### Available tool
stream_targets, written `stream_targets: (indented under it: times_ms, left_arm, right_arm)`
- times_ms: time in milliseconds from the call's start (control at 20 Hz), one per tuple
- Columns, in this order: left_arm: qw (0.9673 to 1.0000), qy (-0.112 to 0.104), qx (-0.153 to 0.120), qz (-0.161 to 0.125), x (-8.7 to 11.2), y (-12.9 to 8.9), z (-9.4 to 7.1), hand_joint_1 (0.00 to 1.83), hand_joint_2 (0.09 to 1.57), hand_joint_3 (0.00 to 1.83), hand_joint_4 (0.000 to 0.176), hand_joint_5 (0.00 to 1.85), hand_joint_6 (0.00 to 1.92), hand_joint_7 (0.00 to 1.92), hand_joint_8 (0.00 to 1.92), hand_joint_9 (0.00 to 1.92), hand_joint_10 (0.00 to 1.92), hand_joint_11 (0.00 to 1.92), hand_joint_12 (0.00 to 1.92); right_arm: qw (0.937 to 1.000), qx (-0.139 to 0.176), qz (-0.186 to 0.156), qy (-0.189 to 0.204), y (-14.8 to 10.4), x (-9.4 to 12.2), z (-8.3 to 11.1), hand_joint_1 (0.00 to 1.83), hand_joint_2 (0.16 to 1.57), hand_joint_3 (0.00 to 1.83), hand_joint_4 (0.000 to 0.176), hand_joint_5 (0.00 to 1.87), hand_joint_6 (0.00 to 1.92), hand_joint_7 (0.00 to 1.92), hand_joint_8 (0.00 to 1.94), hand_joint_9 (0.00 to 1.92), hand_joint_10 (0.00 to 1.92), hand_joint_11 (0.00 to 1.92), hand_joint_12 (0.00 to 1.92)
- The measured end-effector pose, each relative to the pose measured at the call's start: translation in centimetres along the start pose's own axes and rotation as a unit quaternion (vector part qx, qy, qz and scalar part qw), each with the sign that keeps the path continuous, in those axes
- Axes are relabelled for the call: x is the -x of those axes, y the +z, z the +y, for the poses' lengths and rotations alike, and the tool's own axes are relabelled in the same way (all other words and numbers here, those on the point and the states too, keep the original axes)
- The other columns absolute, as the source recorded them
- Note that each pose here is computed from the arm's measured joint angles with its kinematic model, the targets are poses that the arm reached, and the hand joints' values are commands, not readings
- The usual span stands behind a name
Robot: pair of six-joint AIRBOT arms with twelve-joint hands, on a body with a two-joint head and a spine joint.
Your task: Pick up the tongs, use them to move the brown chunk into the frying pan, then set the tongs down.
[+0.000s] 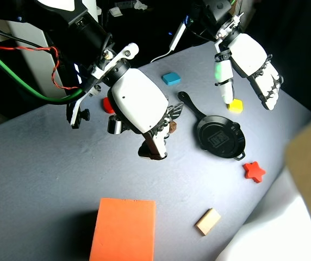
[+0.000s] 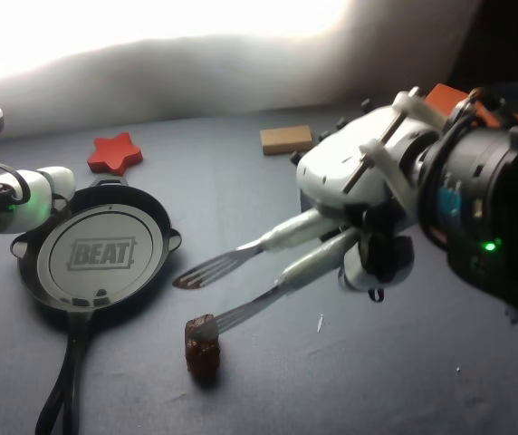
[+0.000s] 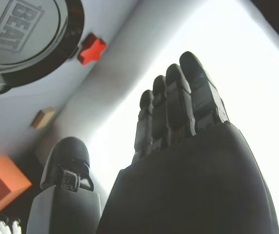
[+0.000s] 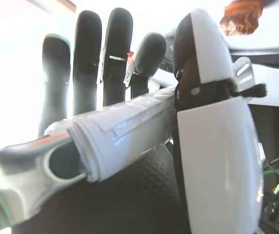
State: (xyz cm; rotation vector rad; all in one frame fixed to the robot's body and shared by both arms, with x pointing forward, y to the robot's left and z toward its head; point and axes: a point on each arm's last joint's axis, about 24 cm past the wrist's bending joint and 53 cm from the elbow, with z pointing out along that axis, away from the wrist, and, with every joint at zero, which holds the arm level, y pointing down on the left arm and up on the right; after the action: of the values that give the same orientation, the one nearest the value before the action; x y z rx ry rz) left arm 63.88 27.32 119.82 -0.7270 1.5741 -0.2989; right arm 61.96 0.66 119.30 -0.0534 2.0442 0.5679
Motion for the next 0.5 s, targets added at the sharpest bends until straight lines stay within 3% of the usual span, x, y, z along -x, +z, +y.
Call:
stream_targets:
  times_ms: [250,350,500]
  left_arm:
    - [1.0000,-0.003,0.007,0.003,0.1,0.7,0.6,0.06,1.30,0.00,0.009,0.12,0.00,0.14,0.00,0.15,0.00,0.00,0.48]
    - [1.0000,-0.002,0.004,0.007,0.0,0.9,0.5,0.07,1.29,0.00,0.008,0.15,0.01,0.16,0.00,0.16,0.00,0.00,0.51]
    - [1.0000,-0.002,0.005,0.006,0.2,1.1,0.7,0.07,1.30,0.00,0.007,0.13,0.00,0.15,0.00,0.15,0.00,0.00,0.51]
  right_arm:
    - [0.9997,-0.004,0.020,0.012,0.5,-2.0,0.6,1.10,1.21,0.00,0.000,0.79,1.27,0.90,0.53,0.72,0.96,0.43,1.70]
    - [0.9993,-0.009,0.021,0.031,1.1,-2.0,0.4,1.10,1.21,0.00,0.000,0.78,1.28,0.91,0.53,0.73,0.96,0.43,1.71]
    - [0.9994,-0.009,0.017,0.029,1.8,-1.9,0.5,1.11,1.20,0.00,0.000,0.80,1.25,0.92,0.53,0.75,0.98,0.45,1.70]
